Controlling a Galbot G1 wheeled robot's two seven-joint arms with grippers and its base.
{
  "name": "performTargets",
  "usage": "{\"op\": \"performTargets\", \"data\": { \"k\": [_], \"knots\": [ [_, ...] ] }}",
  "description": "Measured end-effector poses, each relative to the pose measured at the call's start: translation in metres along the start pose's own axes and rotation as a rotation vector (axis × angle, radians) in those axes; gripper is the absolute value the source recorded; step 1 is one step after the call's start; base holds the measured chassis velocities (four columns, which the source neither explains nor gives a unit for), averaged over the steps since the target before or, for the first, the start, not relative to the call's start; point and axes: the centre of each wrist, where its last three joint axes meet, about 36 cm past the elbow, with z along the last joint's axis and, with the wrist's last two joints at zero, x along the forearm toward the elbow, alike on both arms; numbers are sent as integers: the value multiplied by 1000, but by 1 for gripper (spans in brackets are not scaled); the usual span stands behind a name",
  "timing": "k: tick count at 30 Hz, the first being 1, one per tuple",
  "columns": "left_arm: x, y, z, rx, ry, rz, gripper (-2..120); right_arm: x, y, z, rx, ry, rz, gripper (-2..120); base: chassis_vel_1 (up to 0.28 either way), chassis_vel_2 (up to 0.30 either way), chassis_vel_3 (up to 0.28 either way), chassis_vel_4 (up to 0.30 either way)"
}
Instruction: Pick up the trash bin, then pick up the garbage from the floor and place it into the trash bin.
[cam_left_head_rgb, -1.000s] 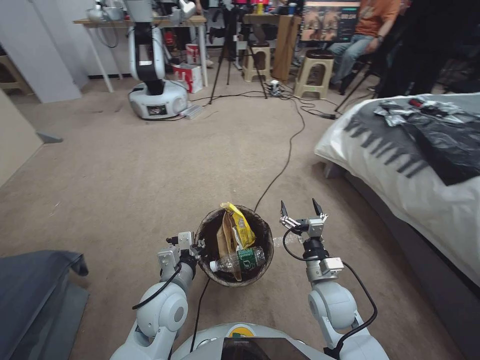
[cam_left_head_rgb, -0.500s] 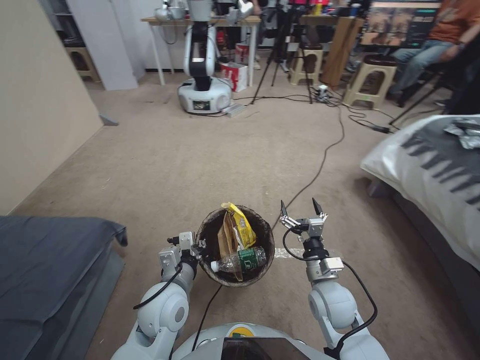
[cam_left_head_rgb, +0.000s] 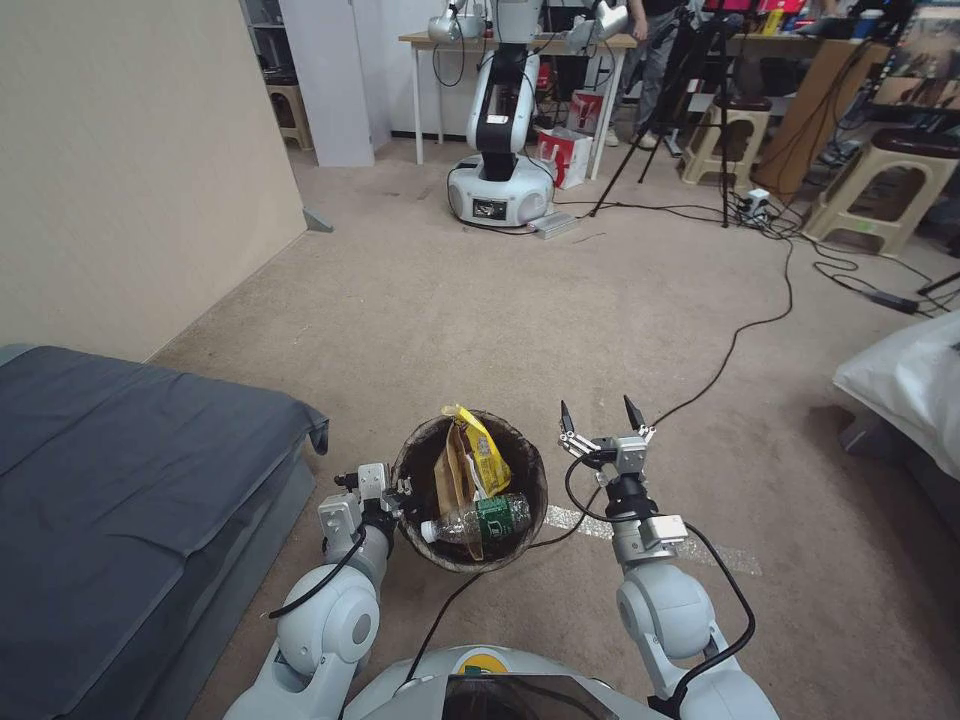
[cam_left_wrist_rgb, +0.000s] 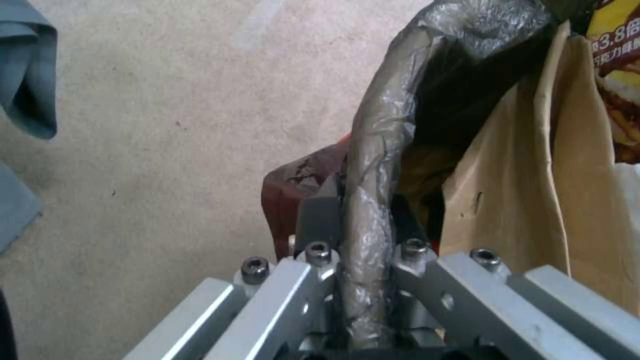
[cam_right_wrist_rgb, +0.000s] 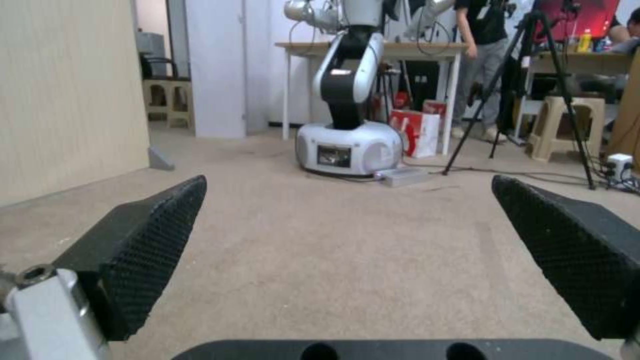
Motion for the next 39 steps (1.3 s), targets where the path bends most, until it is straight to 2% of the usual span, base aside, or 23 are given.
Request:
{"op": "performTargets", "data": {
  "k": [5, 9, 18, 27, 39],
  "knots": [
    [0, -1, 0, -3, -8, 4, 0, 0, 1, 1, 0, -1, -2, 100, 7, 8, 9, 12],
    [-1, -1, -3, 17, 13, 10, 0, 0, 3, 2, -1, 0, -4, 100, 0, 0, 0, 0],
    [-10, 0, -13, 87, 123, 27, 0, 1, 4, 3, -2, -5, -12, 100, 0, 0, 0, 0],
    [-34, 9, -8, 133, 182, -11, 0, 5, 5, 6, 0, -9, -19, 100, 0, 0, 0, 0],
    [-56, 18, 1, 138, 191, -50, 0, 8, 7, 6, -1, -8, -26, 100, 0, 0, 0, 0]
  ]
}}
